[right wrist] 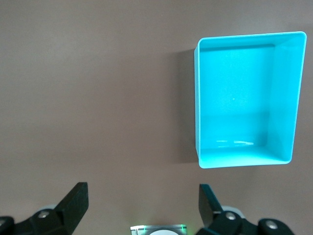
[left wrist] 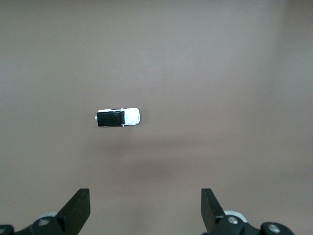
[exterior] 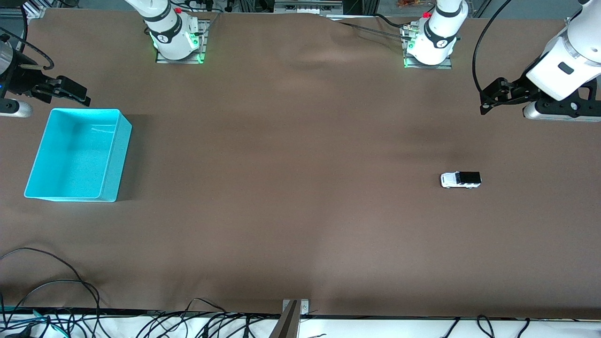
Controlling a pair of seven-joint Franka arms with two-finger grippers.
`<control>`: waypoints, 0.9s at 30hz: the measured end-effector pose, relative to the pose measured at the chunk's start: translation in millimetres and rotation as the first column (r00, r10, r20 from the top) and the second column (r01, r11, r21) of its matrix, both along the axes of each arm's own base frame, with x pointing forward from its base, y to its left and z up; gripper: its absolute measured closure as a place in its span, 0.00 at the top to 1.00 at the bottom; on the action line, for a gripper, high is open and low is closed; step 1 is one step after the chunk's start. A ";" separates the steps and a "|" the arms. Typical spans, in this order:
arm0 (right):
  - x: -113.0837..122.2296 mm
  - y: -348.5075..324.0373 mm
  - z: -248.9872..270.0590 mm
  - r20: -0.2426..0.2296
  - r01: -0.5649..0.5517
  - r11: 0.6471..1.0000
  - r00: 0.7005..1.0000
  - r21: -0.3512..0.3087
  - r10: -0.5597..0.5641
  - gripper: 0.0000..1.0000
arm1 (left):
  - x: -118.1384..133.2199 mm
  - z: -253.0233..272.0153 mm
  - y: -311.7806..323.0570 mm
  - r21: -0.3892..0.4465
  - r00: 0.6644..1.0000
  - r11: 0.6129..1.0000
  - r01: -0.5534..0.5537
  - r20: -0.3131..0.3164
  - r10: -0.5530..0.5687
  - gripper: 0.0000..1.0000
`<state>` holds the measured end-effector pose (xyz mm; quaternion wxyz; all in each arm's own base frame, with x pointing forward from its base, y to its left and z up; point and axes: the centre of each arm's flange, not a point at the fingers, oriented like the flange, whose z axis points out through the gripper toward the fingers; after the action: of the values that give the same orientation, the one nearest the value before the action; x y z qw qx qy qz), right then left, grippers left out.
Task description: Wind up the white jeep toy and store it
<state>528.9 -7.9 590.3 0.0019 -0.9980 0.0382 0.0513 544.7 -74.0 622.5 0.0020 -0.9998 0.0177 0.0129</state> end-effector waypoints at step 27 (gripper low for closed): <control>0.0 9.2 -0.1 -0.001 -0.019 1.000 1.000 0.000 0.019 1.00 | 0.4 0.1 3.6 -0.001 1.000 1.000 -0.006 0.000 0.006 1.00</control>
<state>528.9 1.4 590.2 0.0012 -0.9982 0.0289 0.0517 545.2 -70.4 622.6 0.0017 -0.9998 0.0146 0.0129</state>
